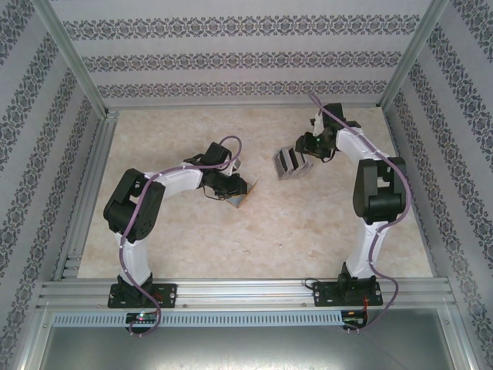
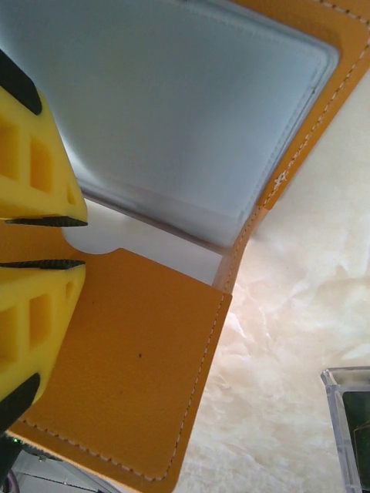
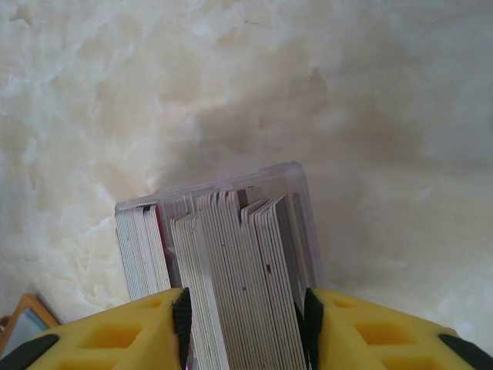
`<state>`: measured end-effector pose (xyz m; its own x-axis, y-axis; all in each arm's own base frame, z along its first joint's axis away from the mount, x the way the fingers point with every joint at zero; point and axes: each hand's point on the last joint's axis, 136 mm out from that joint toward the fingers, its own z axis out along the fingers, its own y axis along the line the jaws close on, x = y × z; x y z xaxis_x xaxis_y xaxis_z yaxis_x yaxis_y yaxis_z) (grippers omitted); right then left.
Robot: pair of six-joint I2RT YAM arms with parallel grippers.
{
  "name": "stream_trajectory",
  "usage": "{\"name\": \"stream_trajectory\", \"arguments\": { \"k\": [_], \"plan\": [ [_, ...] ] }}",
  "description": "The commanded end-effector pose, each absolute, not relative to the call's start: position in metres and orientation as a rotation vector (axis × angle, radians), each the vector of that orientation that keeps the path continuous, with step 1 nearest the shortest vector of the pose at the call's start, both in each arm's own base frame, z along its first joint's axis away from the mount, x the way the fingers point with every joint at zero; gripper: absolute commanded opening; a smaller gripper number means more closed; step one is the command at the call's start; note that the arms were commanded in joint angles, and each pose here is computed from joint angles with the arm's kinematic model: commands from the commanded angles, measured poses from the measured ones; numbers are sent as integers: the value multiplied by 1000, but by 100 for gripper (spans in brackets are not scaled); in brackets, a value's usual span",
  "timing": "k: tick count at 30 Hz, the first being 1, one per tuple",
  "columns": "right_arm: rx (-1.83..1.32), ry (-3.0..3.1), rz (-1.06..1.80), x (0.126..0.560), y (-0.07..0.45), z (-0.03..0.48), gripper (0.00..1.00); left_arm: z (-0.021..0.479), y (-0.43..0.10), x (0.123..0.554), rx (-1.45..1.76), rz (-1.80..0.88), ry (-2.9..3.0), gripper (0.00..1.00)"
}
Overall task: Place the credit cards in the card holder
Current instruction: Pick up the credit card from the storage box.
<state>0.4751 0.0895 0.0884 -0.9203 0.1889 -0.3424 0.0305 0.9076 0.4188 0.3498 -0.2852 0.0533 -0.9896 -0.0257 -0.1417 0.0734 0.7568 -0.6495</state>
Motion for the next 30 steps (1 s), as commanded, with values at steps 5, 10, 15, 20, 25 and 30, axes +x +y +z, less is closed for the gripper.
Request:
{"name": "stream_trajectory", "arguments": {
  "k": [5,10,15,20,25,30],
  "plan": [
    [107,2768,536,469,97,73,46,55,-290,348,95,-1042,2810,22],
    [94,2726,567,468,101,91,46,54,-290,348,97,-1037,2813,22],
    [87,2677,573,468,101,111,46,53,-290,348,92,-1040,2812,22],
    [87,2656,596,468,103,119,46,54,-289,348,88,-1039,2812,22],
    [94,2661,602,468,102,116,45,52,-288,346,88,-1036,2814,22],
    [110,2671,588,467,95,112,39,53,-288,346,88,-1034,2813,22]
  ]
}}
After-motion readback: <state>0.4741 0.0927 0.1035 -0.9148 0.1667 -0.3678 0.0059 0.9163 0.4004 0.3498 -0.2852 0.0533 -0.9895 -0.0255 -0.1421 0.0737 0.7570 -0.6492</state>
